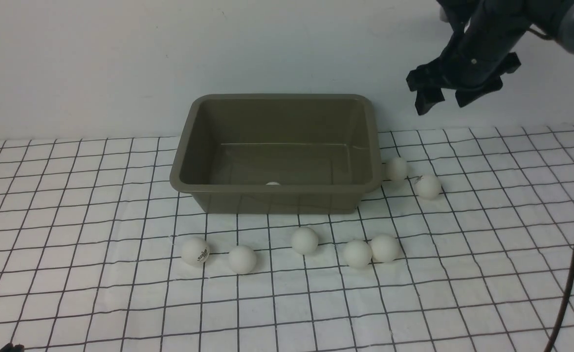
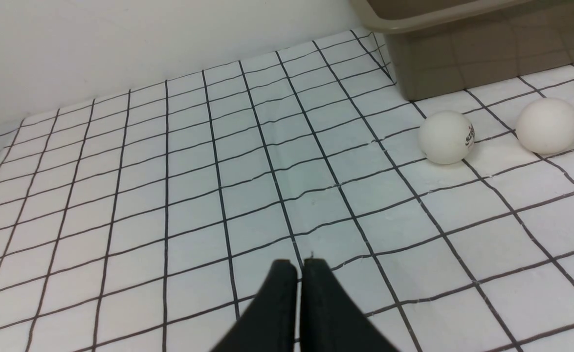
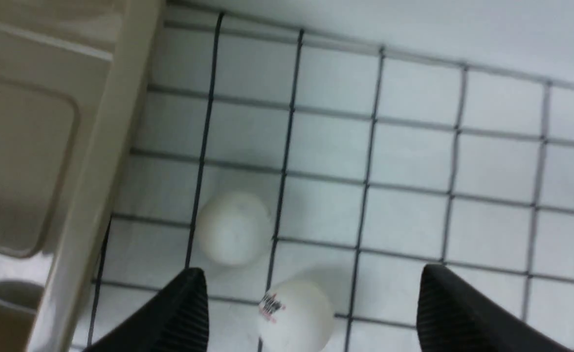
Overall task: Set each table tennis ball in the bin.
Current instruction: Use the right arm to clamp the table tennis ball closest to it
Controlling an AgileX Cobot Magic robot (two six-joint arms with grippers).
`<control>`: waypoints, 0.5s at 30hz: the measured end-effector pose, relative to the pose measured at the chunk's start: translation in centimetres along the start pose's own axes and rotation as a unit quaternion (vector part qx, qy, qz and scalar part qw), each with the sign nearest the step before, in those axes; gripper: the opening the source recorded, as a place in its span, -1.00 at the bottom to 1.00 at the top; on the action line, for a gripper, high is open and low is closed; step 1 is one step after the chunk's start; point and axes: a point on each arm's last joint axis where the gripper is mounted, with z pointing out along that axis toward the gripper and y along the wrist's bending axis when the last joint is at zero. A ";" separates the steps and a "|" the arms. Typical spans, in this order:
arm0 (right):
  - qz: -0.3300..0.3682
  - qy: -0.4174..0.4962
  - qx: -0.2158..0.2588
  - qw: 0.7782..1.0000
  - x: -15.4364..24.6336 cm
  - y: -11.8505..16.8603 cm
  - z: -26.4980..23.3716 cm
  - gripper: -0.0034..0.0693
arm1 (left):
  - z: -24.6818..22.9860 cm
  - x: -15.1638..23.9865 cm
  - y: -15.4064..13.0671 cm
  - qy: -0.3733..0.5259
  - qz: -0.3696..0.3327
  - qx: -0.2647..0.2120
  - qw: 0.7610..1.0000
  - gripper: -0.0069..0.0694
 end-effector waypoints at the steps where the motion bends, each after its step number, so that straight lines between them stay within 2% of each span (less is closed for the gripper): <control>1: -0.001 0.007 -0.003 1.000 0.3 0.1 0.3 0.51 | 0.0 0.0 0.0 0.000 0.000 0.000 1.000 -0.83; 6: -0.010 0.068 -0.011 0.998 2.7 0.2 3.2 0.51 | 0.0 0.0 0.0 0.000 0.000 0.000 1.000 -0.83; 15: -0.019 0.092 -0.013 0.996 3.4 0.2 4.6 0.51 | 0.0 0.0 0.0 0.000 0.000 0.000 1.000 -0.83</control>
